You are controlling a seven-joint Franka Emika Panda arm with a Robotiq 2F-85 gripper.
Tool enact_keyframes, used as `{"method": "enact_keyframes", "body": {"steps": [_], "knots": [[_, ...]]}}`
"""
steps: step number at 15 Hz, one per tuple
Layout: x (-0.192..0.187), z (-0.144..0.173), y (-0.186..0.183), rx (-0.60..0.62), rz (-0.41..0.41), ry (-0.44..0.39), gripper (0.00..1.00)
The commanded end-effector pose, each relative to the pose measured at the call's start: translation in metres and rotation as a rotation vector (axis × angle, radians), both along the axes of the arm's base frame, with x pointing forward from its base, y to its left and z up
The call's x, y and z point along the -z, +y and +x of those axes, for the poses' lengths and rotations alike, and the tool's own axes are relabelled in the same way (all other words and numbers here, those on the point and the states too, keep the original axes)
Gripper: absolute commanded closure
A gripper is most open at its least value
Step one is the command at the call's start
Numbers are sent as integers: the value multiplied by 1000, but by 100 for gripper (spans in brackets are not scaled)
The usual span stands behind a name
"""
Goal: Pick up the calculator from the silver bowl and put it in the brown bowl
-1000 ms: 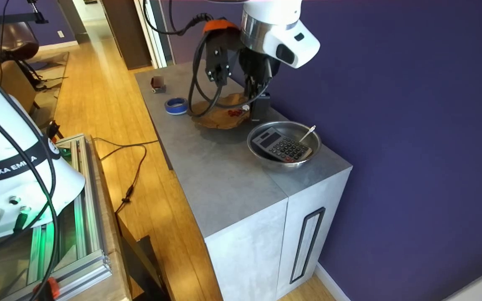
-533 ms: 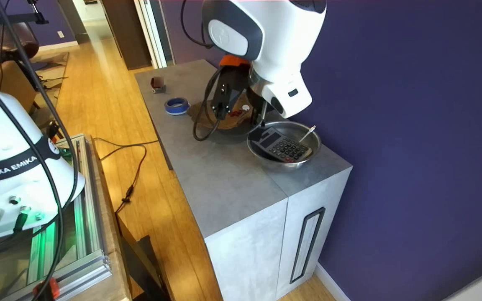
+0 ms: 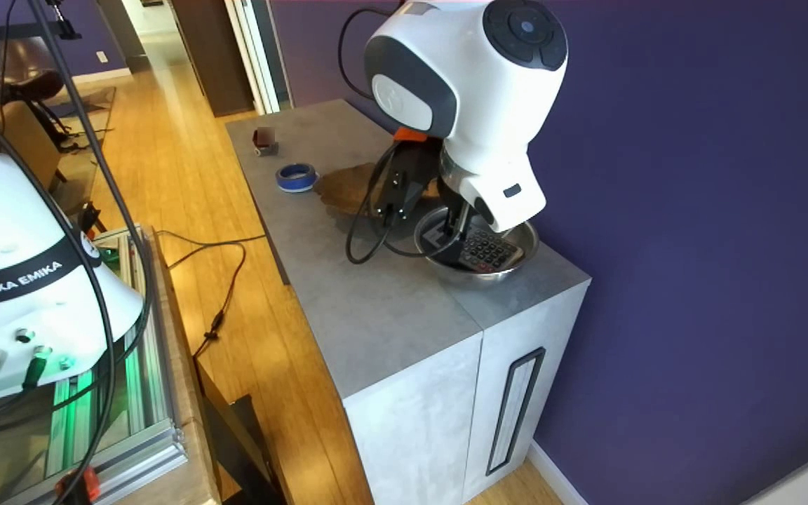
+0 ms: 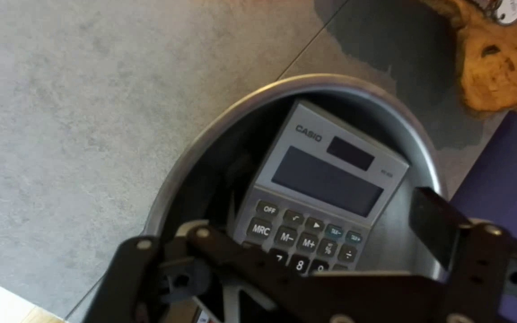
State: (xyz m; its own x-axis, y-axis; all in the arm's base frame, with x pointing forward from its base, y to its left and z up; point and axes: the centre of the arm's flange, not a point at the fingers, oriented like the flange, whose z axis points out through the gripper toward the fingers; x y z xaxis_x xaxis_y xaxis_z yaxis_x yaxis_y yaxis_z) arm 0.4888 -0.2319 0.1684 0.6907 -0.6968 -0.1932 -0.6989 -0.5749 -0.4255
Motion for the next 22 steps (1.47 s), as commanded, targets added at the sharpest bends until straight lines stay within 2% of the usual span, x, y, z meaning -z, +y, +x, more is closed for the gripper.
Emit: {"method": "enact_keyframes", "body": {"steps": [1, 5, 14, 15, 22], "knots": [[21, 11, 9, 2, -13, 29, 0], [36, 17, 24, -5, -19, 50, 0], [28, 27, 30, 39, -16, -64, 0], [26, 28, 28, 52, -12, -84, 20], [10, 25, 18, 98, -19, -213, 70]]}}
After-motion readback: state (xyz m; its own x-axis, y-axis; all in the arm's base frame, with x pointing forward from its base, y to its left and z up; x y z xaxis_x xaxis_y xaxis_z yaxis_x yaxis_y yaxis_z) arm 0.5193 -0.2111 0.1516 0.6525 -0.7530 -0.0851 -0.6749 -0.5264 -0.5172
